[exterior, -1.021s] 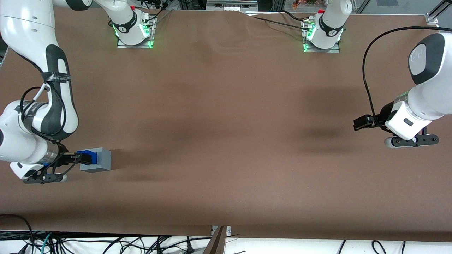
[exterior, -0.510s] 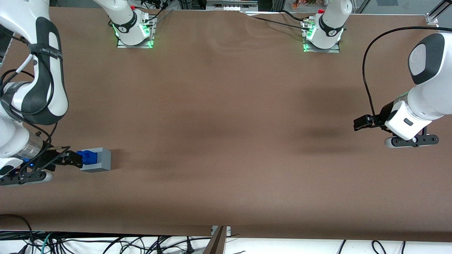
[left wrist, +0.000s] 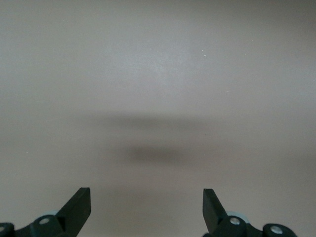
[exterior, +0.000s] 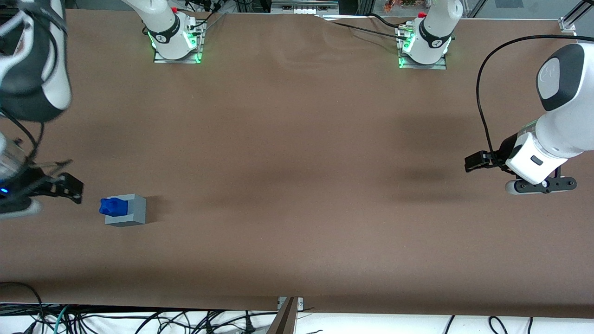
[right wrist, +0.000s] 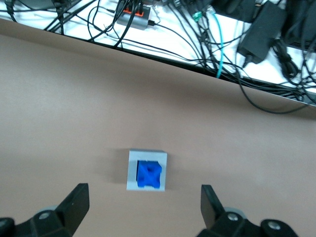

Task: Insert blue part into gray base with right arm

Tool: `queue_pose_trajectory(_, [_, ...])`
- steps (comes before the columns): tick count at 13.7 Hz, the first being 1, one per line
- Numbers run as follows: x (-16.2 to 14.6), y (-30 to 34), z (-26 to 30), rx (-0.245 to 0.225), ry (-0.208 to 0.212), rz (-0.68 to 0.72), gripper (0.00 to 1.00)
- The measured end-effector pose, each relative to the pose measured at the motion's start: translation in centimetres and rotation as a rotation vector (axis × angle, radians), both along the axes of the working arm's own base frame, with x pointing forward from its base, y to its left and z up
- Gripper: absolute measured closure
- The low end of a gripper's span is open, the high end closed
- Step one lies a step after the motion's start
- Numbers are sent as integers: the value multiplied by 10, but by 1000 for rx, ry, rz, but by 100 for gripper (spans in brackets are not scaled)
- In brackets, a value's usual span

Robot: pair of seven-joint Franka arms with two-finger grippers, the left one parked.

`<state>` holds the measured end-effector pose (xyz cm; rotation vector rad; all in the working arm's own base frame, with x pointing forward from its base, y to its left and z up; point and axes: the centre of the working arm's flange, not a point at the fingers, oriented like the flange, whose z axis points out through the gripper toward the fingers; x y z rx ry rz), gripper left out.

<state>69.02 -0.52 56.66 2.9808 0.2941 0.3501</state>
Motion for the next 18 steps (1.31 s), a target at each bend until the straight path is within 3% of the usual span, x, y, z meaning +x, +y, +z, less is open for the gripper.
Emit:
queue_pose_trajectory(2, [-25,-17,15,27,7,-16,0])
queue_pose_trajectory(6, [-70,-34,12,61,141,-43,0])
queue_pose_trajectory(11, [-103,-30,5,75,220,-39,0])
queue_pose_trajectory(18, [-104,-32,0,79,240,-88,0])
